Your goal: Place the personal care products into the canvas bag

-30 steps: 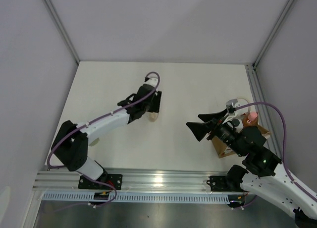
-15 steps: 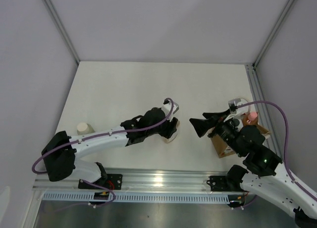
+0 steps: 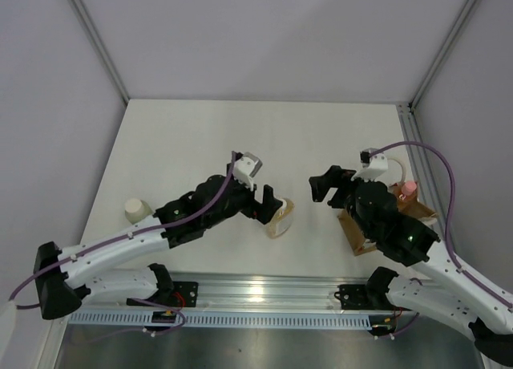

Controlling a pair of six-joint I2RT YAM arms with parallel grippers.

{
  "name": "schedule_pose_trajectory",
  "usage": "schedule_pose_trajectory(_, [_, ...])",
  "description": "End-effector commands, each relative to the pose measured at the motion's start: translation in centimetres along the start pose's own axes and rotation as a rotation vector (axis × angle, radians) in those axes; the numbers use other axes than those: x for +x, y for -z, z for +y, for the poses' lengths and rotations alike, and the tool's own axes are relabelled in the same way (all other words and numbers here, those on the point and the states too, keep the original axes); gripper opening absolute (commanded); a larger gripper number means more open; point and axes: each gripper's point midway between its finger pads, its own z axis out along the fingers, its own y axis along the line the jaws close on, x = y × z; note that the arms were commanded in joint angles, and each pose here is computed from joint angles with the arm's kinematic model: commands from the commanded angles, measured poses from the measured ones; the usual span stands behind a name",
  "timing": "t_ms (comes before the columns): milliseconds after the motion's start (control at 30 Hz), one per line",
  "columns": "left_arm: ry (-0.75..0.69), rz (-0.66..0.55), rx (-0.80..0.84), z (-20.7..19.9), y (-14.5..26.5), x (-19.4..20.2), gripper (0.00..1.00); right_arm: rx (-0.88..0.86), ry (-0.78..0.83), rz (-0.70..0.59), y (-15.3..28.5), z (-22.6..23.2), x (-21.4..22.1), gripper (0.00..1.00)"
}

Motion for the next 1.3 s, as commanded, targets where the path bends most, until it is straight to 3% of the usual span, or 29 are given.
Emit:
schedule_pose_trajectory(0, [0.068,-0.114,-0.215,3.8,3.3,-2.6,0.99,0.121,-0.137,-0.033,-0.2,-1.2,-0.8,0.88])
schedule_pose_trajectory(100, [0.031,-0.210,-0.410,7.8,5.7,-3.2,0.99,0.112,-0.126,0.014,-1.4,-0.1,0.4,0.88])
schedule_pose_trajectory(167, [0.032,-0.212,-0.465,9.2,6.3,-1.8,0.99,-0.015,0.028,0.050,-2.0,2.4,0.8,0.89])
schedule_pose_trajectory(233, [0.045,-0.279,-0.418,8.7,6.9,-2.7,0.99,-0.137,0.204,0.131,-2.5,4.2,2.5,0.90])
schedule_pose_trajectory(300, [0.032,-0.283,-0.479,10.0,7.8,-2.1,0.99,-0.050,0.231,0.130,-2.8,3.5,1.2,0.89])
schedule_pose_trajectory(433, [0.067,-0.347,-0.567,11.5,10.0,-2.7,0.99,0.069,0.040,0.084,-2.7,2.5,0.2,0.88])
schedule_pose_trajectory(667, [0.145,-0.474,-0.629,13.2,13.5,-3.2,0.99,0.273,-0.187,0.093,-4.6,1.1,4.6,0.86])
schedule_pose_trajectory(833, [0.161,-0.508,-0.632,13.4,14.5,-2.9,1.00,0.212,-0.189,0.075,-5.0,5.6,5.5,0.86])
schedule_pose_trajectory(1000, [0.168,-0.527,-0.632,13.4,15.0,-3.2,0.99,0.332,-0.202,0.013,-4.4,5.4,5.9,0.87])
schedule_pose_trajectory(1267, [0.173,-0.537,-0.657,13.8,15.4,-3.1,0.99,0.472,-0.172,0.109,-5.7,5.1,10.5,0.86])
